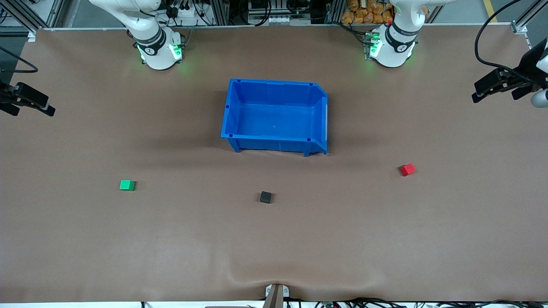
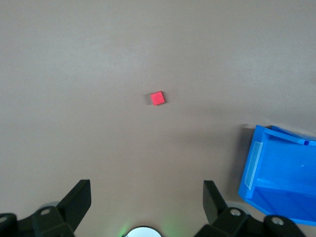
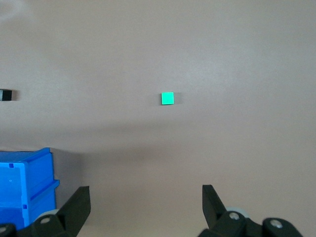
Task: Attach green and red cubes to black cube
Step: 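Move the right gripper toward the green cube while the left gripper reaches the red cube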
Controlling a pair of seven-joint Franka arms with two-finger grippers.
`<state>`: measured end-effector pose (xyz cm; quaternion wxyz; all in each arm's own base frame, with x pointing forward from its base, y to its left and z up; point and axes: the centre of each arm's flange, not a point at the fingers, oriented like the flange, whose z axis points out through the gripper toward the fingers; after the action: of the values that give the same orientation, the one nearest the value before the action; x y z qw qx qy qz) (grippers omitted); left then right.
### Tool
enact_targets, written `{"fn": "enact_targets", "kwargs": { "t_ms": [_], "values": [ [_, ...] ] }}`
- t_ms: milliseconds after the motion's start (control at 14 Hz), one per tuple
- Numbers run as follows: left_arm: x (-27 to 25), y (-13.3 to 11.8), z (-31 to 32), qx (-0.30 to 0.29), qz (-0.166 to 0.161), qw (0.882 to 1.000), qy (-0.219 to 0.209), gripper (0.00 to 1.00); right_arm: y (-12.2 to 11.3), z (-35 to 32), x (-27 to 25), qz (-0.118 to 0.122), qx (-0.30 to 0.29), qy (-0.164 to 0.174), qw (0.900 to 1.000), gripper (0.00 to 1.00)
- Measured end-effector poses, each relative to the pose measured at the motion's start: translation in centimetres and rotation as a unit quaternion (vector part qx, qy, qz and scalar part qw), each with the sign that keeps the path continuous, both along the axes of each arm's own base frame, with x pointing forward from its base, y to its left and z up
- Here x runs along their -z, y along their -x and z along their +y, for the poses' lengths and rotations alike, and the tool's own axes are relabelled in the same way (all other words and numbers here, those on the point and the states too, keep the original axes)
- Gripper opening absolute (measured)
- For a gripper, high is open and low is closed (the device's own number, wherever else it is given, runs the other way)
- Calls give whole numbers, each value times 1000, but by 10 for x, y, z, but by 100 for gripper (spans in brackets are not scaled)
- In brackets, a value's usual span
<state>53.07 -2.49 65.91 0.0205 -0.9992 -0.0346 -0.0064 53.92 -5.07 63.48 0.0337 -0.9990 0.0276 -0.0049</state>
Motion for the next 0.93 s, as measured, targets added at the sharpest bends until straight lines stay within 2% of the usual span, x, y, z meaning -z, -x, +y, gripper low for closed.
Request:
{"fn": "enact_targets", "kwargs": {
  "t_ms": [570,926],
  "values": [
    [1,1,2,-2,5,1000,1,100,-2,16,2,2,-19,16,1000,100],
    [13,0,7,-7,33,999,1,100,-17,13,17,-2,-14,13,1000,100]
  ]
}}
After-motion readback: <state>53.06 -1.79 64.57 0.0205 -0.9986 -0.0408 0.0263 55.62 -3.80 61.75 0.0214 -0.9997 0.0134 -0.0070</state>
